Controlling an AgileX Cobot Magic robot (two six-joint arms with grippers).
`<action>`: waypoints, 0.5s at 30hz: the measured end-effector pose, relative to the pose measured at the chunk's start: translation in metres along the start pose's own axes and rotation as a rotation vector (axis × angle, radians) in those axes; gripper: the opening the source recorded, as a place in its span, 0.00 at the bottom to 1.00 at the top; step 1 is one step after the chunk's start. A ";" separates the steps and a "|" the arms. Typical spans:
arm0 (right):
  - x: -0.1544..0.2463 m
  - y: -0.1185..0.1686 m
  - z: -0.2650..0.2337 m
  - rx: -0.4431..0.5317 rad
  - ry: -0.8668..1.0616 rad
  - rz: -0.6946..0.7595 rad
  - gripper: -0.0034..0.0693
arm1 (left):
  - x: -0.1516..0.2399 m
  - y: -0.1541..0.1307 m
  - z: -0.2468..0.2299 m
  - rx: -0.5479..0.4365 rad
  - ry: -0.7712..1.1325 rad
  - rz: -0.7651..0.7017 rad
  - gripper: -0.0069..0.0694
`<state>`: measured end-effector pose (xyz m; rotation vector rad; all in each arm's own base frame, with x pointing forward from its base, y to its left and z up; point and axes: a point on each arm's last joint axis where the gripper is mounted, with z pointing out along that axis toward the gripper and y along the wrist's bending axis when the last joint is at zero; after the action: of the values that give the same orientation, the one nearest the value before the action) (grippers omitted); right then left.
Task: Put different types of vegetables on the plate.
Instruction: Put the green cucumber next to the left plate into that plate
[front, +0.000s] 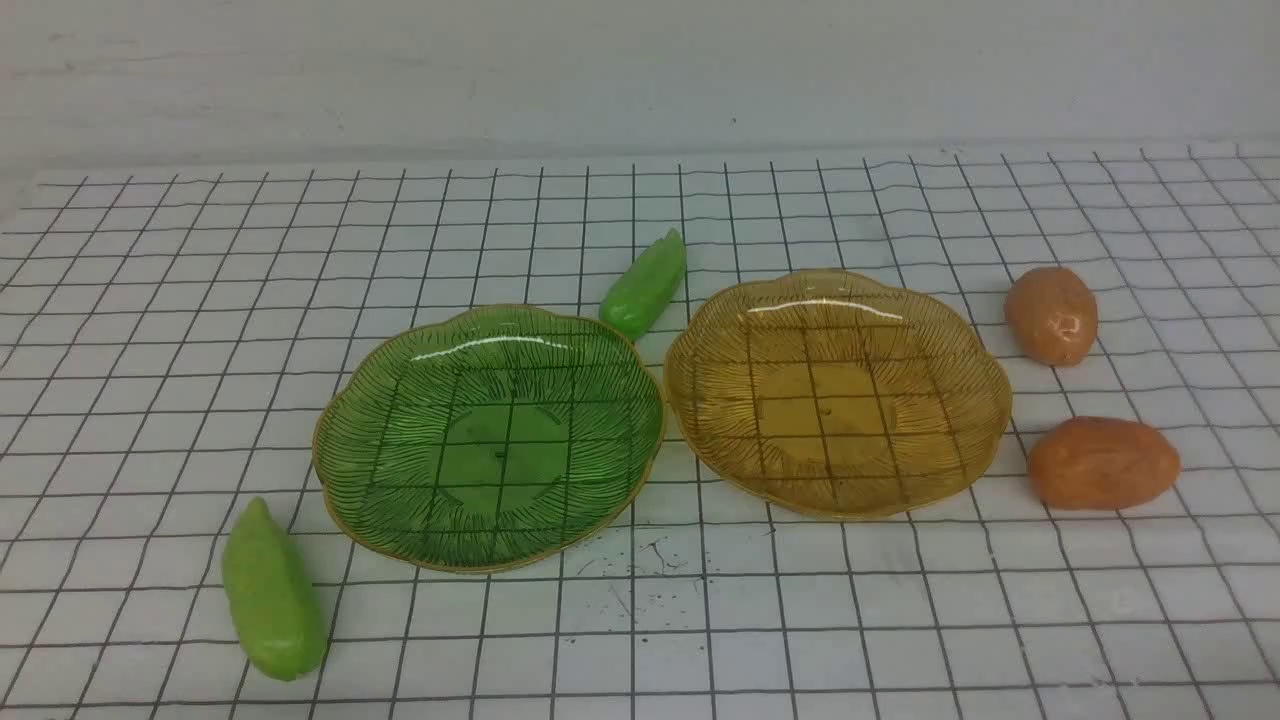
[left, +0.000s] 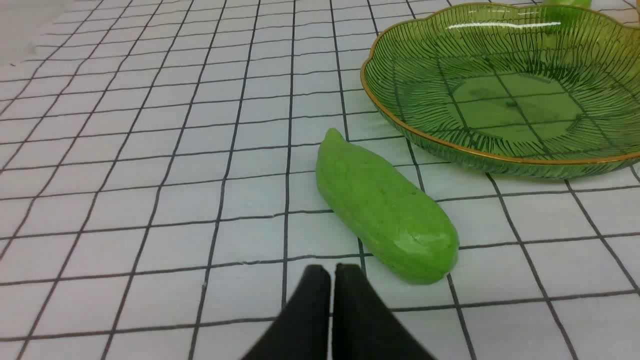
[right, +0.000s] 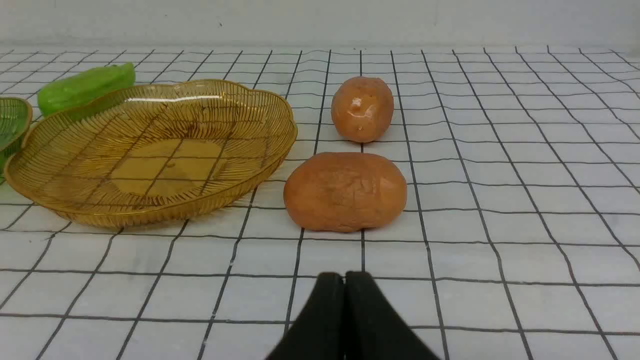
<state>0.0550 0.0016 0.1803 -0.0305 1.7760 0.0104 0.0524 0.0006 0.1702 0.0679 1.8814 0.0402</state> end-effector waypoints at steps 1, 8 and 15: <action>0.000 0.000 0.000 0.000 0.000 0.000 0.03 | 0.000 0.000 0.000 0.000 0.000 0.000 0.08; 0.000 0.000 0.000 0.000 0.000 0.009 0.03 | 0.000 0.000 0.000 0.000 0.000 0.000 0.08; 0.000 0.000 0.000 0.000 0.000 0.010 0.03 | 0.000 0.000 0.000 0.000 0.000 0.000 0.08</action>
<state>0.0550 0.0016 0.1803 -0.0219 1.7762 0.0175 0.0524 0.0006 0.1702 0.0679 1.8814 0.0402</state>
